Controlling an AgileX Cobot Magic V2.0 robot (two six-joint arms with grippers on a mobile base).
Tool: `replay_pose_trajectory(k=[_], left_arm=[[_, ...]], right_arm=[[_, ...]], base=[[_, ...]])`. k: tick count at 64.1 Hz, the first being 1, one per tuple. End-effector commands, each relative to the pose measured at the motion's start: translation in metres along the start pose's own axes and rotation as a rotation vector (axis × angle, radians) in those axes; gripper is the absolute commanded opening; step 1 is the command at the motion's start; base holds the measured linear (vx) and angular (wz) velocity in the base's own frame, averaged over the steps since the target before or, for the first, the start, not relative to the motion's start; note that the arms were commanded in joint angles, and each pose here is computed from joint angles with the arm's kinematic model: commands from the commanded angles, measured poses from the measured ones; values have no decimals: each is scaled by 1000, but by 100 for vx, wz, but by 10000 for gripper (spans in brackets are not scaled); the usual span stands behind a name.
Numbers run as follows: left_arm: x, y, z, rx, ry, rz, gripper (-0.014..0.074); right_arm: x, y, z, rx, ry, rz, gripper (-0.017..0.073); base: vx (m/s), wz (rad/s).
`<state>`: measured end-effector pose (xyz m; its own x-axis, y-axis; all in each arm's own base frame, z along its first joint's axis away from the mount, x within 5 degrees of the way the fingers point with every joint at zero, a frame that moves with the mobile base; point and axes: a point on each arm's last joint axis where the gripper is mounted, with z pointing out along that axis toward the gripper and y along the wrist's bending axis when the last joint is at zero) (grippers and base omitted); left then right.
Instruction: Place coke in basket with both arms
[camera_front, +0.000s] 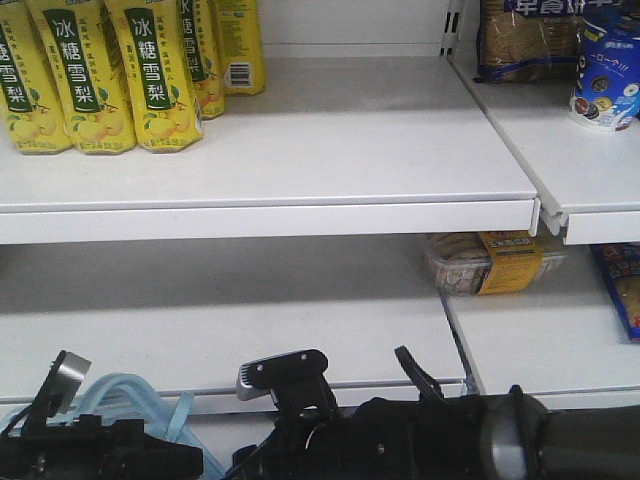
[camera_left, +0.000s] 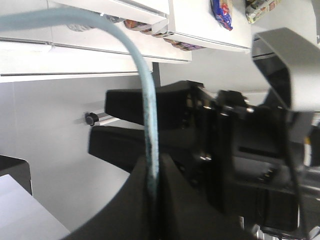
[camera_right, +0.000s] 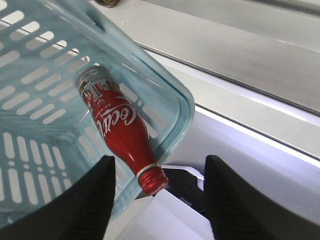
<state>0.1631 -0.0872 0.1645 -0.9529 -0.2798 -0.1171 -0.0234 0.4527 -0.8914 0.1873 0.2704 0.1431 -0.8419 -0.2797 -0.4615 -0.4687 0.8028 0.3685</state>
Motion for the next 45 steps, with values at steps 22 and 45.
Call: replay_pose_trajectory(k=[22, 45], left_arm=[[-7, -21, -3, 157, -43, -4, -6], [-7, -21, -3, 157, -43, -4, -6]], right_arm=[[-44, 3, -111, -85, -265, -151, 397], [-60, -49, -213, 123, -534, -243, 397]], base=[[0, 0], [0, 0]])
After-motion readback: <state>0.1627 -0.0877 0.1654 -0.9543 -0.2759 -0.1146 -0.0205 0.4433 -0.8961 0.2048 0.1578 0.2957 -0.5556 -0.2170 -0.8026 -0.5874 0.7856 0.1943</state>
